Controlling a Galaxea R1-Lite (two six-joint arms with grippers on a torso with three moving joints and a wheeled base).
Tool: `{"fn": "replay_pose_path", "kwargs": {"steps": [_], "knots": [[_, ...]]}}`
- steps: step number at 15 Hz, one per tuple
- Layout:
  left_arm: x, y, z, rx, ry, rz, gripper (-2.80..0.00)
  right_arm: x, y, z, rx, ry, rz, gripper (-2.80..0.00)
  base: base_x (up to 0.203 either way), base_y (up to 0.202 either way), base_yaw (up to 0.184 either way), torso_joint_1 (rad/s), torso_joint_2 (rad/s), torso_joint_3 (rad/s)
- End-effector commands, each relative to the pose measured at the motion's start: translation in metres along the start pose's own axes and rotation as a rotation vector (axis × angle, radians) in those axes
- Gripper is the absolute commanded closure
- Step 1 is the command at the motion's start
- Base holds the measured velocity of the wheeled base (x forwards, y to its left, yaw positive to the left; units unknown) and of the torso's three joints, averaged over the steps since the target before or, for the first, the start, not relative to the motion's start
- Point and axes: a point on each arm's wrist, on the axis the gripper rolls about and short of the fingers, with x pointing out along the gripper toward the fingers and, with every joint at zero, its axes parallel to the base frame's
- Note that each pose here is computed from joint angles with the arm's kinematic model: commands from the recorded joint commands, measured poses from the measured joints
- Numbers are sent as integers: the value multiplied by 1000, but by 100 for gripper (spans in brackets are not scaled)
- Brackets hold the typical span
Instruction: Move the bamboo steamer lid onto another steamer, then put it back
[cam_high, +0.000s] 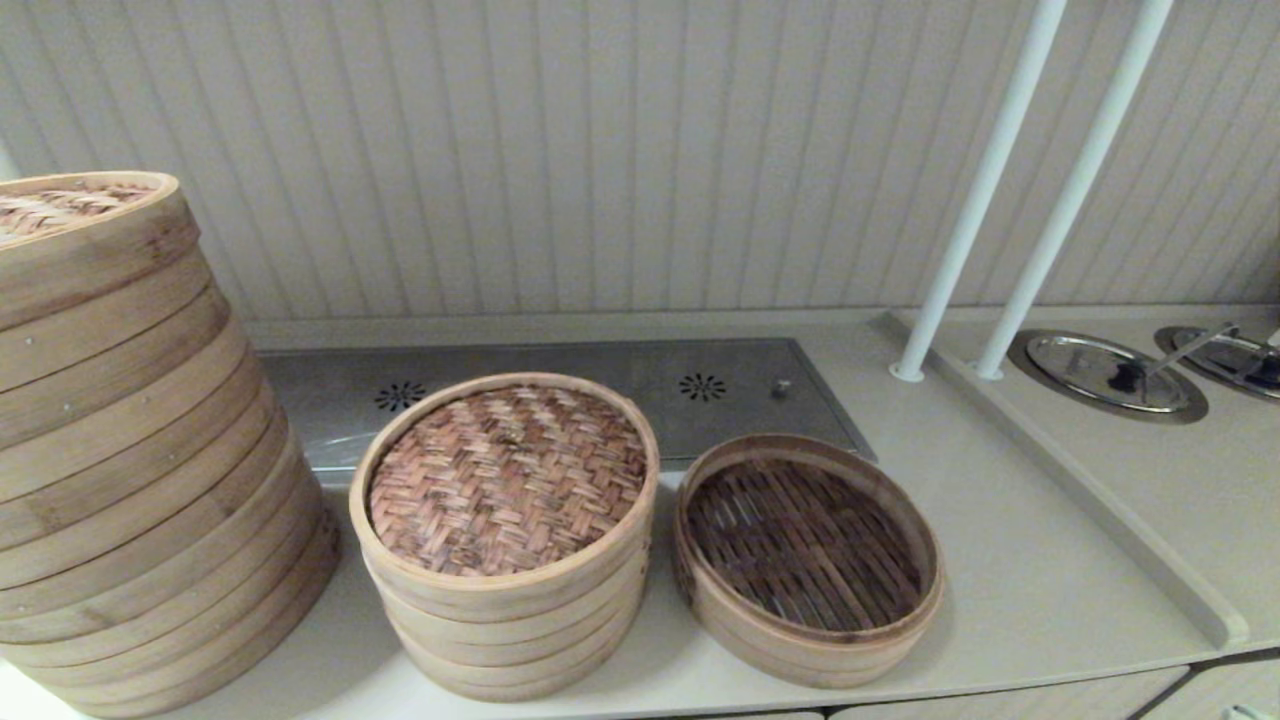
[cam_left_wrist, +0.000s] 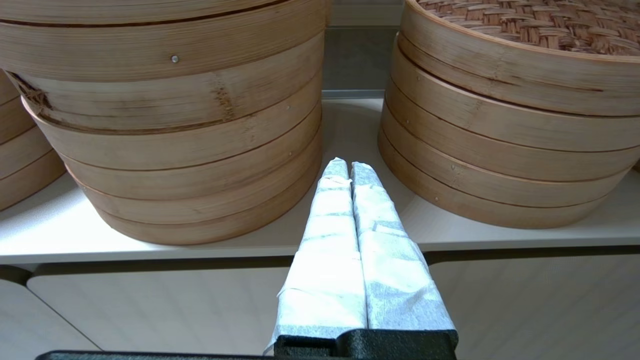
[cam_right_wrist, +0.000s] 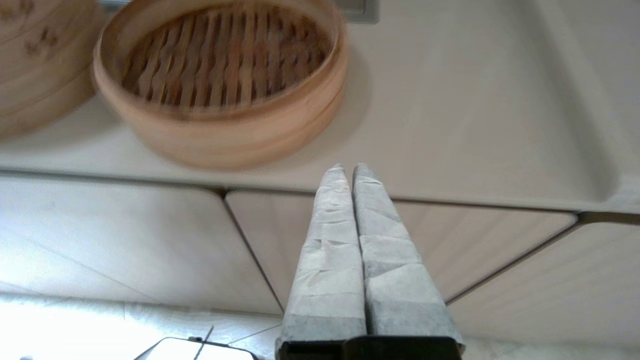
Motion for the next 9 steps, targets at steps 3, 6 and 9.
{"fn": "replay_pose_path", "kwargs": {"steps": [3,6,9], "knots": [[0,0,0,1,2,0,0,-11,3,-36,-16,-83,17,0,0,0,0,0,0,0],[0,0,0,1,1,0,0,-18,2,-44,-21,-184,-67,0,0,0,0,0,0,0],[0,0,0,0,1,0,0,-22,2,-56,-25,-242,-107,0,0,0,0,0,0,0]]}}
